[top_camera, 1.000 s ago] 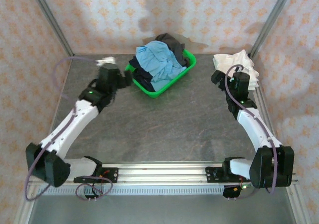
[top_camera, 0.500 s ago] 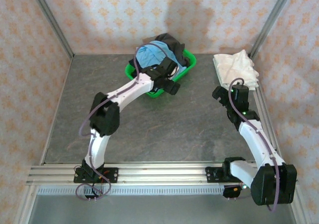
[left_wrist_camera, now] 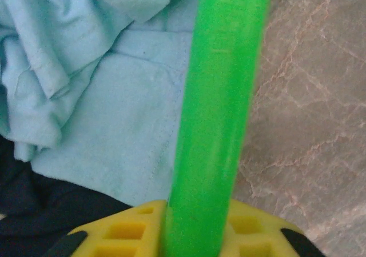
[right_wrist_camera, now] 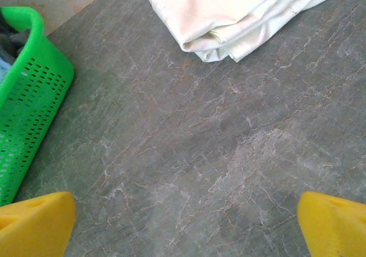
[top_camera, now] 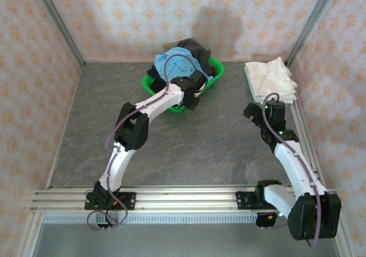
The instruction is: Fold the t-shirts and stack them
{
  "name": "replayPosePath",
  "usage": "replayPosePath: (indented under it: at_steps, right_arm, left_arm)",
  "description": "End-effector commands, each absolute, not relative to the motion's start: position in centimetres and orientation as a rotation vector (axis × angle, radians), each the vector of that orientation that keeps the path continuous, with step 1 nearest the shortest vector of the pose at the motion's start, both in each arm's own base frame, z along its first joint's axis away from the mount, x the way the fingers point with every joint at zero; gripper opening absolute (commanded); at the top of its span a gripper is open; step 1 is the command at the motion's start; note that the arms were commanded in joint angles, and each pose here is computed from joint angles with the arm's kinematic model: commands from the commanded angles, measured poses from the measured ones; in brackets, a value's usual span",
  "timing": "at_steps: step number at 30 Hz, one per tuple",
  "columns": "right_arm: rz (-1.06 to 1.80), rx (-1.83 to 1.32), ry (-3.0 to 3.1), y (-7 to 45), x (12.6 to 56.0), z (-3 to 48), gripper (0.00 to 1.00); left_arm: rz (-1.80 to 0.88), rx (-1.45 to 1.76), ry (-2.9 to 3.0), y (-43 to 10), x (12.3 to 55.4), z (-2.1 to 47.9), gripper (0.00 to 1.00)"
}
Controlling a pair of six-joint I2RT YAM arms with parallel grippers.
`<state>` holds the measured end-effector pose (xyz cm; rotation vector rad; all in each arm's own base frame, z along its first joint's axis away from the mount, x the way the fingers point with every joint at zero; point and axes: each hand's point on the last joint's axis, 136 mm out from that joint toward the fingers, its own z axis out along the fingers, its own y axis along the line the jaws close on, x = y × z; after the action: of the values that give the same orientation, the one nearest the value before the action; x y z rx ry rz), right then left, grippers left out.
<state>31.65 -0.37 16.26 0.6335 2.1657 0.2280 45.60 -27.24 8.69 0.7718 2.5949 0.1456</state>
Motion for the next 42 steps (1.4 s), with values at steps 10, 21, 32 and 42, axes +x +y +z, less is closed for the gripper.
replayPosePath:
  at_steps: [10, 21, 32, 42]
  right_arm:
    - [0.166, 0.663, 2.111, -1.5, 30.9, 17.9, 0.99]
    - [0.123, 0.700, 2.091, -2.3, 30.8, 18.3, 0.99]
    - [0.131, 0.708, 2.096, -2.3, 30.7, 18.7, 0.99]
    - [0.171, 0.707, 2.095, -1.8, 30.8, 18.9, 0.99]
  left_arm:
    - [0.413, 0.263, 2.581, -6.8, 42.0, 16.0, 0.00]
    - [0.716, 0.283, 2.613, 2.3, 45.1, 14.3, 0.00]
    - [0.834, 0.186, 2.688, 8.5, 45.6, 12.1, 0.00]
    - [0.812, 0.030, 2.721, 9.4, 46.5, 12.3, 0.28]
